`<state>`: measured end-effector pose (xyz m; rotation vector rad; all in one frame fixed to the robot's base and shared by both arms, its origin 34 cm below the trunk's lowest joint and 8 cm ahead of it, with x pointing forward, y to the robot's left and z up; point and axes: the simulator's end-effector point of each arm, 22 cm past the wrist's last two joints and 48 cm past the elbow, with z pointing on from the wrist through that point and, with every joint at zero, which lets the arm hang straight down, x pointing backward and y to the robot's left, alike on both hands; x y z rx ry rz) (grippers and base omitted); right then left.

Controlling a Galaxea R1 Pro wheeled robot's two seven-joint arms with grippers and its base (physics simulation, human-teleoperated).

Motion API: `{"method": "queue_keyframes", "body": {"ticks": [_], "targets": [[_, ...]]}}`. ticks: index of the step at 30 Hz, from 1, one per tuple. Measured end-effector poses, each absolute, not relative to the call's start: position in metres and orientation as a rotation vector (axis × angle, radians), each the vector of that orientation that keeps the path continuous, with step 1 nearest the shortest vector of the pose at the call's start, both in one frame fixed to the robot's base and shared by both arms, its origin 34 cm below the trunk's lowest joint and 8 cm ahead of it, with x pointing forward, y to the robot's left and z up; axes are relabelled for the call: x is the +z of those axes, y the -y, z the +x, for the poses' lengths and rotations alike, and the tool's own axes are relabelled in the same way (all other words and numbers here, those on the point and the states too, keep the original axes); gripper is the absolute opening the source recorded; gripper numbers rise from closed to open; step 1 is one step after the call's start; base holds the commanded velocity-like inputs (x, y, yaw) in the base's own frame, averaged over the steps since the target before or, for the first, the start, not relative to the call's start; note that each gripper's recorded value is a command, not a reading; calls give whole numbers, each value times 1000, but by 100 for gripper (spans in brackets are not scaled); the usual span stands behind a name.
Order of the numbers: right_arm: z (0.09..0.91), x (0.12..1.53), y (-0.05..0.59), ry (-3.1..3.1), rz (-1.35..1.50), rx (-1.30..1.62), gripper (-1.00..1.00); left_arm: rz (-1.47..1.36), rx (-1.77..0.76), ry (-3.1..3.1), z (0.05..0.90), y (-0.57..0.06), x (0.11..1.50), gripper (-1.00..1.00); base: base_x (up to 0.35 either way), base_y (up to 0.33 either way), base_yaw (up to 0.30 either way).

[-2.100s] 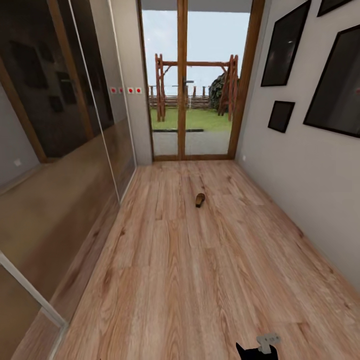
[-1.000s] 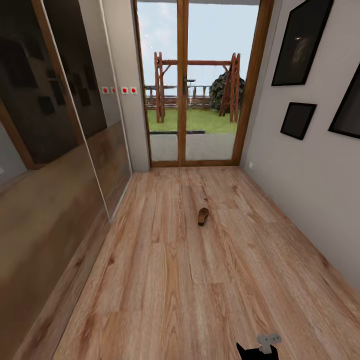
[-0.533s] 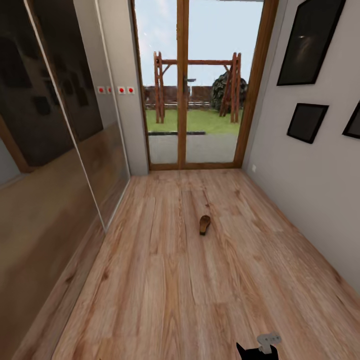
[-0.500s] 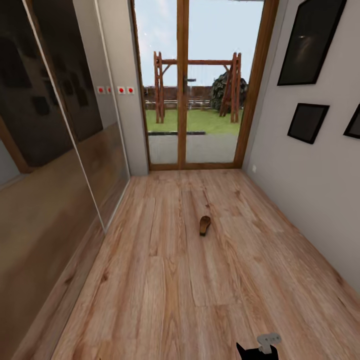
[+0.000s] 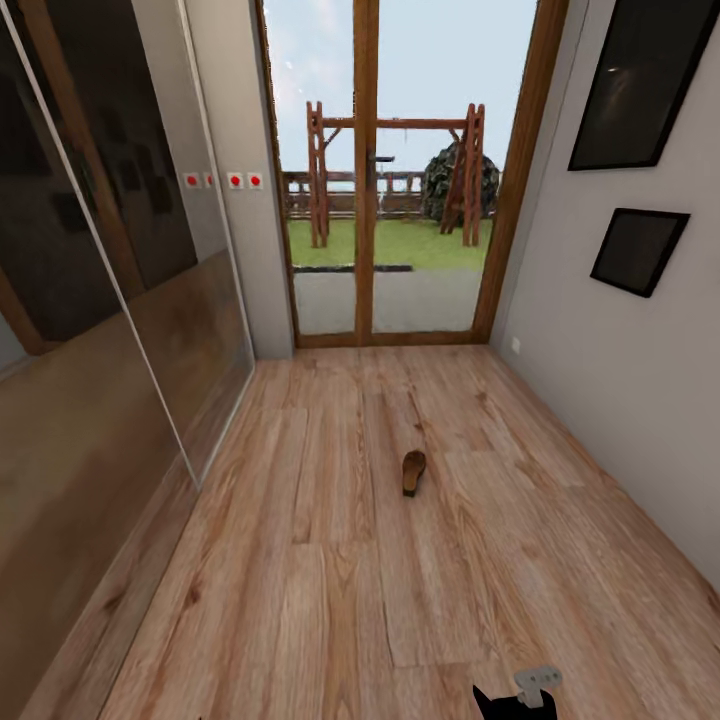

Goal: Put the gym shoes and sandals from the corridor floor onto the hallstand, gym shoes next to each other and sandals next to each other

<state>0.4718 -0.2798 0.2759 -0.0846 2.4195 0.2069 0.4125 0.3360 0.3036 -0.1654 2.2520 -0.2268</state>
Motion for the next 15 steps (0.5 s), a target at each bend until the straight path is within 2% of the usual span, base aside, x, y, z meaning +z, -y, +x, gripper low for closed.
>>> {"method": "queue_keyframes", "body": {"ticks": [15], "targets": [[472,276,280,-2419,-84,207,100,-166,-227,-2252,413,-336,304,100,337,0,0]]}}
